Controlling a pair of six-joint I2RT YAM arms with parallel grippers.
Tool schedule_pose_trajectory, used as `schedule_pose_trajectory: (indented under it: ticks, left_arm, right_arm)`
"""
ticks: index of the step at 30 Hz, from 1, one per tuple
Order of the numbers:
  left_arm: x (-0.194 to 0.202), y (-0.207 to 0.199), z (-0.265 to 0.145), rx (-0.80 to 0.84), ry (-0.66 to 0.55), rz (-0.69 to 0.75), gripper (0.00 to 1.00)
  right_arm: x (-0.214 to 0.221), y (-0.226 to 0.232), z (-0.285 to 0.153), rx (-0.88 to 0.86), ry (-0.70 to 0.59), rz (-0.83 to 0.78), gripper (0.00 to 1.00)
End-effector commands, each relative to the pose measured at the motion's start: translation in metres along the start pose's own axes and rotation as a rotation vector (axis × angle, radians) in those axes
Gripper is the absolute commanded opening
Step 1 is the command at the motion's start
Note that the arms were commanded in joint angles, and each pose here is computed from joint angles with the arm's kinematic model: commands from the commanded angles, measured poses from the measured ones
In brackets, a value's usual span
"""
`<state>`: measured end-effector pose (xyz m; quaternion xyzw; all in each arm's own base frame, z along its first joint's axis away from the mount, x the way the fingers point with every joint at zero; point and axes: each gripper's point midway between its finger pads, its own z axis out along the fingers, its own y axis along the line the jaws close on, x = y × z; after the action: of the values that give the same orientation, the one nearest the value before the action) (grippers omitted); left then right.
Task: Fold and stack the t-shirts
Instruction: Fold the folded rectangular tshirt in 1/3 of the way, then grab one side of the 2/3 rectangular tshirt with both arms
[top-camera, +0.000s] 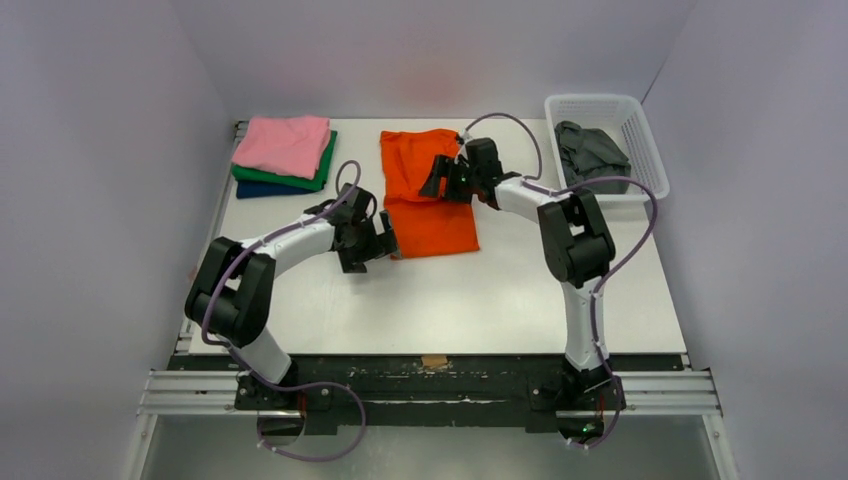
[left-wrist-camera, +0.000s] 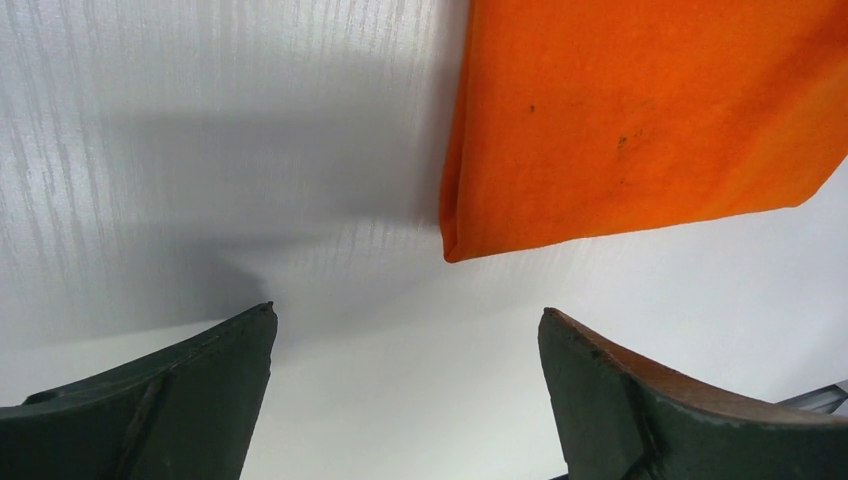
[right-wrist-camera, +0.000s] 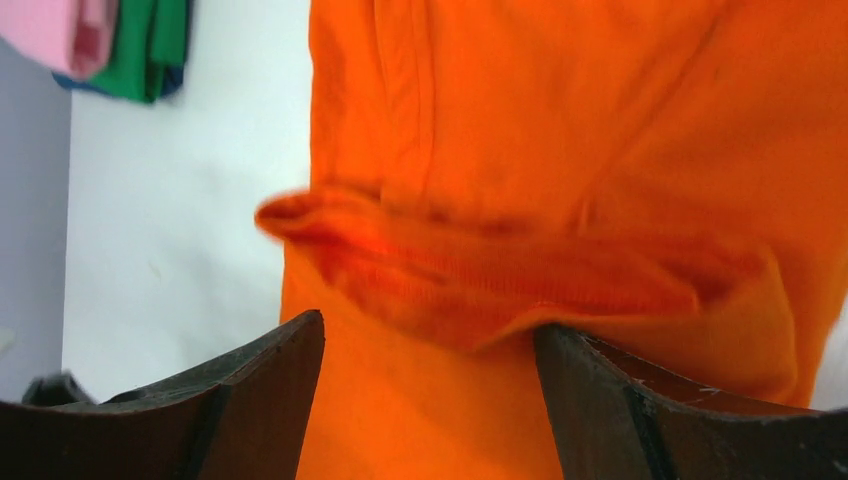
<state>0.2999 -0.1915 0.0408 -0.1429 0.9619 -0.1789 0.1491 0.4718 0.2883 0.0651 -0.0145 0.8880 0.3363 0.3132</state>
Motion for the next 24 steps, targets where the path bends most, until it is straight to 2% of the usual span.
schedule_pose_trajectory:
  ticks: [1,6,8,12,16,24]
  left_arm:
    - [-0.015,-0.015,-0.01,0.054,-0.073,-0.004,1.0]
    - [-0.022,-0.02,-0.009,0.055,-0.085,-0.001,1.0]
    - [-0.027,-0.024,-0.006,0.057,-0.087,0.001,0.96]
    - [-0.035,-0.031,0.002,0.057,-0.077,0.001,0.77]
    - [-0.032,-0.029,0.015,0.05,-0.049,0.011,0.59]
    - [-0.027,-0.028,0.037,0.038,-0.002,0.006,0.26]
  right_arm:
    - [-0.078,0.01,0.015,-0.019,-0.176,-0.023,0.75]
    - [-0.093,0.003,0.013,-0.022,-0.171,0.013,0.74]
    - [-0.086,0.002,-0.001,-0.005,-0.175,0.004,0.74]
    - [-0.068,-0.008,-0.045,0.098,-0.195,-0.002,0.74]
    - [-0.025,-0.04,-0.077,0.245,-0.15,0.043,0.74]
    - [0.025,-0.062,-0.092,0.32,-0.046,0.116,0.66]
